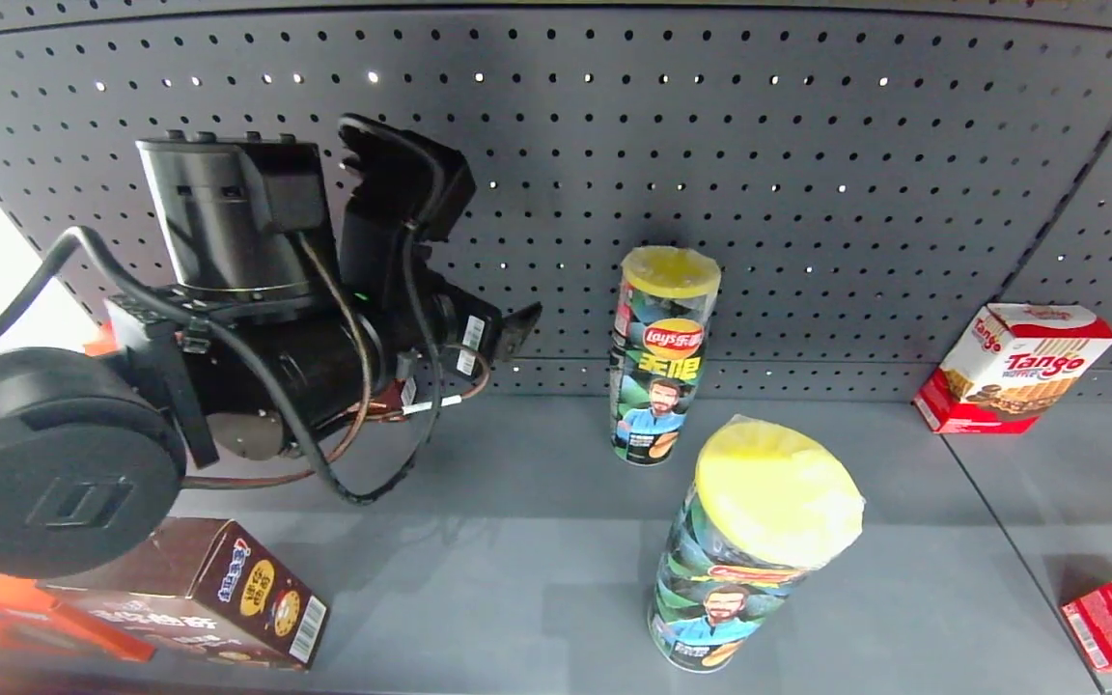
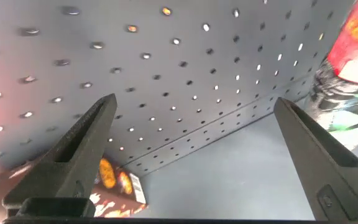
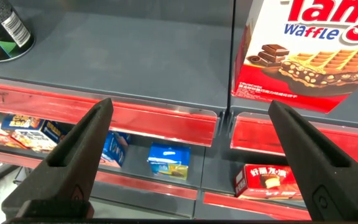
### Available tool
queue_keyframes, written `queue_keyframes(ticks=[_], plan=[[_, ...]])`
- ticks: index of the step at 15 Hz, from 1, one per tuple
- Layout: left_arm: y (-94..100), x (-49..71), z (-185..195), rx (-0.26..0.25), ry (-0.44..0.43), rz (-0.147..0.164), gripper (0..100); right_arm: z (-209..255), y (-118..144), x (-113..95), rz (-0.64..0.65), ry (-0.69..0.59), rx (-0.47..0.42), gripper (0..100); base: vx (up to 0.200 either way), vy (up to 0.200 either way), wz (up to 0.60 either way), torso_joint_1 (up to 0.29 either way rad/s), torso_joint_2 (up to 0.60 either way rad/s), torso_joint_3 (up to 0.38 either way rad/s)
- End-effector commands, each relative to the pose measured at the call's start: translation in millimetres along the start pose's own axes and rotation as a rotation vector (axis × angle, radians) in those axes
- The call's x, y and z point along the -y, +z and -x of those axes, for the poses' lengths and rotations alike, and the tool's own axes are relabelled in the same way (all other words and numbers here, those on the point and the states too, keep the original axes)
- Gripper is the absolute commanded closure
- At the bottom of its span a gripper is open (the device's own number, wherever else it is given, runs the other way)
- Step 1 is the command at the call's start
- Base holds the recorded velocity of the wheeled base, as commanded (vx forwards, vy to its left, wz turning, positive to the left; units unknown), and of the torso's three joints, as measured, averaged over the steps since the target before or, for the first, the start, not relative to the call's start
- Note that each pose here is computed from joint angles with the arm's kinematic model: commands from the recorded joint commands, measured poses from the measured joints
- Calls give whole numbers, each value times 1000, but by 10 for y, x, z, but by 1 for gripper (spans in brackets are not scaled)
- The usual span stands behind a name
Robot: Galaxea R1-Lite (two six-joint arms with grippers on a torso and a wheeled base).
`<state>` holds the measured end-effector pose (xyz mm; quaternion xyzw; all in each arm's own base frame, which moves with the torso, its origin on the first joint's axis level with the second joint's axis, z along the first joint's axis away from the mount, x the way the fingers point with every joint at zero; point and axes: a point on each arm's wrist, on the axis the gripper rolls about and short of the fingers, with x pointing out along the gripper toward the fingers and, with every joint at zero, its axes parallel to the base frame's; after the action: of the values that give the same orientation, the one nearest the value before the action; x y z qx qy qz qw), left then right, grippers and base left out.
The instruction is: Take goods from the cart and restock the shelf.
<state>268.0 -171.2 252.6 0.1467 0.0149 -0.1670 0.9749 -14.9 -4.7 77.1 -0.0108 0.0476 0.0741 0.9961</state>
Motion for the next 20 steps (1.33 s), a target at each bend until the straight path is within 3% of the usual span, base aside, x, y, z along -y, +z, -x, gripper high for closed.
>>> queue_keyframes(ticks=[1, 3, 7, 8, 9, 10, 13, 17, 20], plan=[[120, -74, 216, 47, 8, 43, 0, -1, 1, 0, 1, 1, -1, 0, 0, 0, 0, 0, 0, 0], [121, -122, 379, 51, 20, 39, 0, -1, 1, 0, 2, 1, -1, 0, 0, 0, 0, 0, 0, 0], [-26, -60, 577, 38, -12, 39, 0, 4, 16, 2, 7, 39, 19, 0, 0, 0, 0, 0, 0, 0], [24, -76, 589, 107, -1, 57, 0, 120, 786, 19, -68, 41, 175, 0, 0, 0, 0, 0, 0, 0], [56, -81, 580, 138, 4, 66, 0, 14, 1180, 12, -151, 51, 135, 0, 0, 0, 0, 0, 0, 0], [57, -82, 531, 165, -7, 76, 0, -91, 1478, -16, -165, 158, 109, 0, 0, 0, 0, 0, 0, 0], [9, -120, 526, 162, -12, 112, 0, -641, 1680, -155, -27, 312, -41, 0, 0, 0, 0, 0, 0, 0], [-100, -114, 537, 159, -7, 116, 0, -1391, 1553, -492, 57, 449, -196, 0, 0, 0, 0, 0, 0, 0], [-147, -115, 540, 158, -4, 116, 0, -1583, 1343, -709, 99, 507, -301, 0, 0, 0, 0, 0, 0, 0]])
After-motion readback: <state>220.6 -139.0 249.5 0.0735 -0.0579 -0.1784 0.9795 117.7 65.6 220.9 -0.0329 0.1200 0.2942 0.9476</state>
